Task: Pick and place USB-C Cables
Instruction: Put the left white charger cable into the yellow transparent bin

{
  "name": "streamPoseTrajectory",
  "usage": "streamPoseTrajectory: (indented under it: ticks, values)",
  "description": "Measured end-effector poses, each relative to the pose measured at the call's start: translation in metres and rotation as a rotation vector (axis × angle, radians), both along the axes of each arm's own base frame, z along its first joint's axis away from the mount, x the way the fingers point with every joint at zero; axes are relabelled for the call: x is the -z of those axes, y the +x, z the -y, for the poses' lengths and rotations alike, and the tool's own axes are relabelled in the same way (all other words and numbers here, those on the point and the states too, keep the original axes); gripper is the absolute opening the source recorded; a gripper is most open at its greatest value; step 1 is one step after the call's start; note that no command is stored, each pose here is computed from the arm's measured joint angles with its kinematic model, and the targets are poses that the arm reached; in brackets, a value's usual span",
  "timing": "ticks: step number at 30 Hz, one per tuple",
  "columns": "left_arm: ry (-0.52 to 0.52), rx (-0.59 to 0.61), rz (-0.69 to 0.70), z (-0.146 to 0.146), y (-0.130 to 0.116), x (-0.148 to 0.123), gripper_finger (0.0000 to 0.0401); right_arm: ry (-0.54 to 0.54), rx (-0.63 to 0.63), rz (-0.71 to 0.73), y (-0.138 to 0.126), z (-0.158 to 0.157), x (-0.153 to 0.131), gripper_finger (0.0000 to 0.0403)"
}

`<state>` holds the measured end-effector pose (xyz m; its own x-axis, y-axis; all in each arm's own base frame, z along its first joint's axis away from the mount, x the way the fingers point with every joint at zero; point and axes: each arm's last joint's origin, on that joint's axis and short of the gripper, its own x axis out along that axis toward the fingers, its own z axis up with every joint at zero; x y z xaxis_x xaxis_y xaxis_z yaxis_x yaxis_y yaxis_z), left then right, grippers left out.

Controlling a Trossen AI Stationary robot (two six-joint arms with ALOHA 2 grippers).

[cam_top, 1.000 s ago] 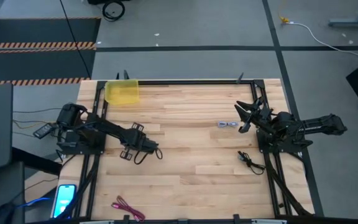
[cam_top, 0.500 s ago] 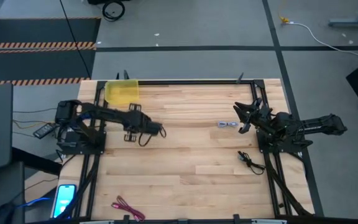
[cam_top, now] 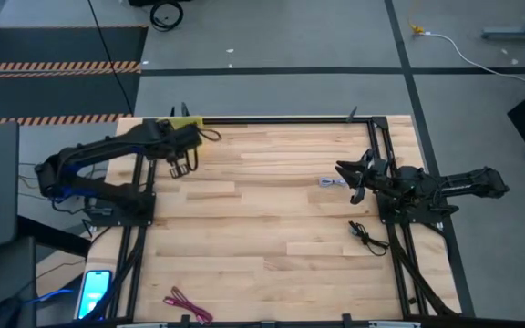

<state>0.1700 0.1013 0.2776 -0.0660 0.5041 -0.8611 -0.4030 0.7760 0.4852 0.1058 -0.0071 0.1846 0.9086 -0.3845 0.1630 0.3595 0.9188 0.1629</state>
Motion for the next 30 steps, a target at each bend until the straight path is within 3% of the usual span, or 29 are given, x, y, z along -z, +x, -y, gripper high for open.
streamPoseTrajectory:
  ticks: [4, 8, 14, 21, 30]
  values:
    - [0.014, -0.126, -0.002, -0.016, -0.007, 0.003, 0.0038, 0.0, 0.0, 0.003, 0.0, 0.0, 0.0, 0.0098]
    - [0.009, -0.158, -0.067, -0.031, -0.008, 0.011, 0.0038, 0.0, 0.0, 0.006, 0.0, 0.0, -0.001, 0.0098]
    - [0.022, -0.12, -0.084, -0.052, 0.002, 0.023, 0.0038, -0.013, 0.002, 0.001, 0.0, 0.0, -0.001, 0.0098]
    - [0.041, -0.04, -0.294, -0.068, 0.007, 0.042, 0.0038, -0.017, 0.002, -0.001, 0.0, 0.0, -0.001, 0.0098]
    - [-0.048, -0.053, -0.282, -0.089, 0.012, 0.065, 0.004, -0.017, 0.002, -0.001, 0.0, 0.0, -0.001, 0.0098]
